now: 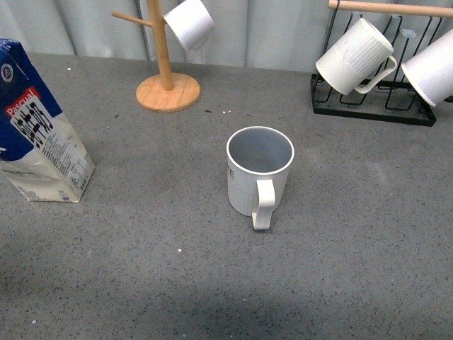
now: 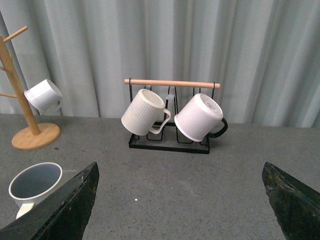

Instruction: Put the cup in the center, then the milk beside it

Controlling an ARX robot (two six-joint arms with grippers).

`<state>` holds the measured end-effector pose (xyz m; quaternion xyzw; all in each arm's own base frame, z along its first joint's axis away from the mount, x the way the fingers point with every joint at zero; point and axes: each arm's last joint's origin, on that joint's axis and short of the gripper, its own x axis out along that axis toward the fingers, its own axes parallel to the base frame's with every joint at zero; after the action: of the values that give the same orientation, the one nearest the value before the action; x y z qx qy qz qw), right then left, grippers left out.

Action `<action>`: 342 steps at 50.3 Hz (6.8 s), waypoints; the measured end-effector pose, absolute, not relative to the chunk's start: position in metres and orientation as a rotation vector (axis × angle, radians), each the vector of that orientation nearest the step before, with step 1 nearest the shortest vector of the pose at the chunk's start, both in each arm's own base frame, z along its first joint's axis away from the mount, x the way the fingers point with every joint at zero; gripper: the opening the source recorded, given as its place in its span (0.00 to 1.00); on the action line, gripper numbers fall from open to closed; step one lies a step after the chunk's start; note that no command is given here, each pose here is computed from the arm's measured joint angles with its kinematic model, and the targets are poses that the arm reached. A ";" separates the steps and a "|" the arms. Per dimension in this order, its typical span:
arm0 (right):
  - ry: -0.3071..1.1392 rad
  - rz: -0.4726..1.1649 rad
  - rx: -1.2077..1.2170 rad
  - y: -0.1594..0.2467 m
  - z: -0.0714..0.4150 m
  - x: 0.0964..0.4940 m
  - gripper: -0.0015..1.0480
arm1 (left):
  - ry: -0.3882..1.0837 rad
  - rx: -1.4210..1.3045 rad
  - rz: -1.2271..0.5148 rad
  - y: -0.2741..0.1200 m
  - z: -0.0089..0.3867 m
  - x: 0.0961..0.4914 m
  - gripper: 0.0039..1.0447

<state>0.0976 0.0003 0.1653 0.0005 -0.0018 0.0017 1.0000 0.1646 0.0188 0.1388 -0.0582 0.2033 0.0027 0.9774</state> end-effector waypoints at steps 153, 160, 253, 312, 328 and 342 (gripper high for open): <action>-0.004 0.003 0.001 0.000 0.165 0.098 0.91 | 0.414 -0.131 -0.196 -0.092 0.121 0.263 0.03; -0.004 0.003 0.001 0.000 0.165 0.098 0.91 | 0.420 -0.150 -0.217 -0.110 0.119 0.272 0.03; -0.004 0.003 0.001 0.000 0.165 0.098 0.91 | 0.017 -0.006 -0.010 -0.024 0.161 0.190 0.04; -0.004 0.004 0.001 0.000 0.165 0.098 0.91 | -0.020 -0.007 0.000 0.000 0.173 0.124 0.04; -0.004 0.004 0.001 0.000 0.165 0.098 0.91 | -0.023 -0.007 0.000 0.000 0.173 0.115 0.04; -0.004 0.004 0.001 0.000 0.165 0.098 0.91 | -0.023 -0.007 0.000 0.000 0.173 0.110 0.04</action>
<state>0.0976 0.0003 0.1653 0.0005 -0.0018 0.0019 1.0000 0.1095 -0.0002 0.1731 -0.0034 -0.0113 -0.0002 0.9999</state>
